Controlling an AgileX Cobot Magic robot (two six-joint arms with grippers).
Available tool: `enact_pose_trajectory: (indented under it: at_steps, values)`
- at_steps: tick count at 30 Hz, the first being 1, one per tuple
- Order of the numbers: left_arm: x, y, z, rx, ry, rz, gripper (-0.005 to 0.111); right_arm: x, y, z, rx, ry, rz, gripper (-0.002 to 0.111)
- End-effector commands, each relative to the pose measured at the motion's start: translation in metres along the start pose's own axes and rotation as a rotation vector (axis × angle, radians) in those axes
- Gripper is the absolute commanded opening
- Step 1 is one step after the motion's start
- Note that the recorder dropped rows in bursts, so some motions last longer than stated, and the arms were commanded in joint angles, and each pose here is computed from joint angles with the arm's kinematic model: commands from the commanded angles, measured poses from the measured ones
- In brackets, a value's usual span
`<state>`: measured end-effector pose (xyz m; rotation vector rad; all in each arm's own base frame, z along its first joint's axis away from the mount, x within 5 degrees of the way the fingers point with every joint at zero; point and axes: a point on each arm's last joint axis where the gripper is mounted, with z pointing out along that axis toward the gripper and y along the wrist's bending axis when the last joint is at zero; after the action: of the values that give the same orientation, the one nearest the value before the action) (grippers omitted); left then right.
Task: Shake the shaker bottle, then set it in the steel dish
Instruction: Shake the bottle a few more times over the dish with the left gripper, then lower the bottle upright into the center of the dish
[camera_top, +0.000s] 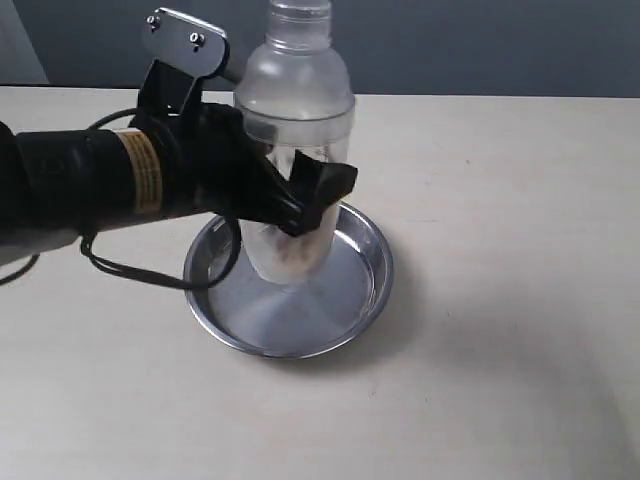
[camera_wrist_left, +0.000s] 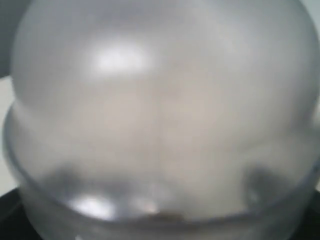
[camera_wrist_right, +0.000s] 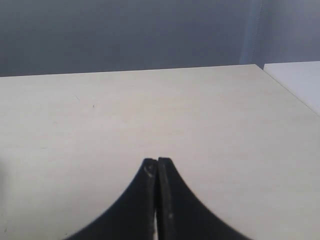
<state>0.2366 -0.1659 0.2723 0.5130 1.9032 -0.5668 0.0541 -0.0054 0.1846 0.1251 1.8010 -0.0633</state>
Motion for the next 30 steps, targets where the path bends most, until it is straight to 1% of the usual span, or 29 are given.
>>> enact_pose_trajectory:
  at_steps: [1, 2, 4, 5, 6, 7, 8, 10, 11, 12, 13, 14, 15, 17, 18, 19, 20, 21, 22, 23, 24, 27, 28, 29, 30]
  values:
    - [-0.070, -0.021, -0.046, 0.114, -0.335, 0.093, 0.000, -0.001, 0.000, 0.000, 0.004, -0.018, 0.000, -0.001]
    - [-0.059, -0.019, -0.041, 0.101, -0.288, 0.105, 0.000, -0.001, 0.000, 0.000, 0.004, -0.018, 0.000, -0.001]
    - [-0.021, -0.007, -0.013, 0.039, -0.104, 0.114, 0.000, -0.001, 0.000, 0.000, 0.004, -0.018, 0.000, -0.001]
    - [-0.005, 0.001, 0.000, 0.002, -0.022, 0.071, 0.000, -0.001, 0.000, 0.000, 0.004, -0.018, 0.000, -0.001]
    - [-0.001, 0.005, 0.005, -0.018, 0.001, 0.024, 0.000, -0.001, 0.000, 0.000, 0.004, -0.018, 0.000, -0.001]
    - [-0.007, 0.005, 0.003, -0.014, -0.024, 0.017, 0.000, -0.001, 0.000, 0.000, 0.004, -0.018, 0.000, -0.001]
    - [-0.026, -0.001, -0.008, 0.019, -0.115, 0.038, 0.000, -0.001, 0.000, 0.000, 0.004, -0.018, 0.000, -0.001]
    - [-0.075, -0.017, -0.041, 0.098, -0.351, 0.142, 0.000, -0.001, 0.000, 0.000, 0.004, -0.018, 0.000, -0.001]
    - [-0.095, -0.022, -0.059, 0.096, -0.428, 0.184, 0.000, -0.001, 0.000, 0.000, 0.004, -0.018, 0.000, -0.001]
    - [-0.102, -0.021, -0.068, 0.064, -0.434, 0.187, 0.000, -0.001, 0.000, 0.000, 0.004, -0.018, 0.000, -0.001]
    - [-0.099, -0.018, -0.068, 0.034, -0.399, 0.166, 0.000, -0.001, 0.000, 0.000, 0.004, -0.018, 0.000, -0.001]
    - [-0.085, -0.013, -0.059, -0.001, -0.311, 0.118, 0.000, -0.001, 0.000, 0.000, 0.004, -0.018, 0.000, -0.001]
    - [-0.062, -0.006, -0.045, -0.038, -0.198, 0.084, 0.000, -0.001, 0.000, 0.000, 0.004, -0.018, 0.000, -0.001]
    - [-0.020, 0.005, -0.019, -0.082, -0.016, 0.047, 0.000, -0.001, 0.000, 0.000, 0.004, -0.018, 0.000, -0.001]
    - [-0.025, 0.004, -0.021, -0.072, -0.039, 0.046, 0.000, -0.001, 0.000, 0.000, 0.004, -0.018, 0.000, -0.001]
    - [-0.040, -0.001, -0.031, -0.042, -0.119, 0.068, 0.000, -0.001, 0.000, 0.000, 0.004, -0.018, 0.000, -0.001]
    - [-0.060, -0.008, -0.044, -0.006, -0.216, 0.114, 0.000, -0.001, 0.000, 0.000, 0.004, -0.018, 0.000, -0.001]
    - [-0.073, -0.012, -0.055, 0.010, -0.278, 0.157, 0.000, -0.001, 0.000, 0.000, 0.004, -0.018, 0.000, -0.001]
    - [-0.086, -0.015, -0.066, 0.006, -0.325, 0.170, 0.000, -0.001, 0.000, 0.000, 0.004, -0.018, 0.000, -0.001]
    - [-0.085, -0.013, -0.067, -0.007, -0.316, 0.139, 0.000, -0.001, 0.000, 0.000, 0.004, -0.018, 0.000, -0.001]
    - [-0.076, -0.012, -0.062, -0.015, -0.275, 0.104, 0.000, -0.001, 0.000, 0.000, 0.004, -0.018, 0.000, -0.001]
    - [-0.015, -0.001, -0.025, -0.027, -0.045, 0.062, 0.000, -0.001, 0.000, 0.000, 0.004, -0.018, 0.000, -0.001]
    - [-0.008, 0.000, -0.020, -0.027, -0.024, 0.036, 0.000, -0.001, 0.000, 0.000, 0.004, -0.018, 0.000, -0.001]
    - [-0.010, -0.001, -0.020, -0.014, -0.042, 0.015, 0.000, -0.001, 0.000, 0.000, 0.004, -0.018, 0.000, -0.001]
    - [-0.040, -0.011, -0.034, 0.060, -0.199, 0.064, 0.000, -0.001, 0.000, 0.000, 0.004, -0.018, 0.000, -0.001]
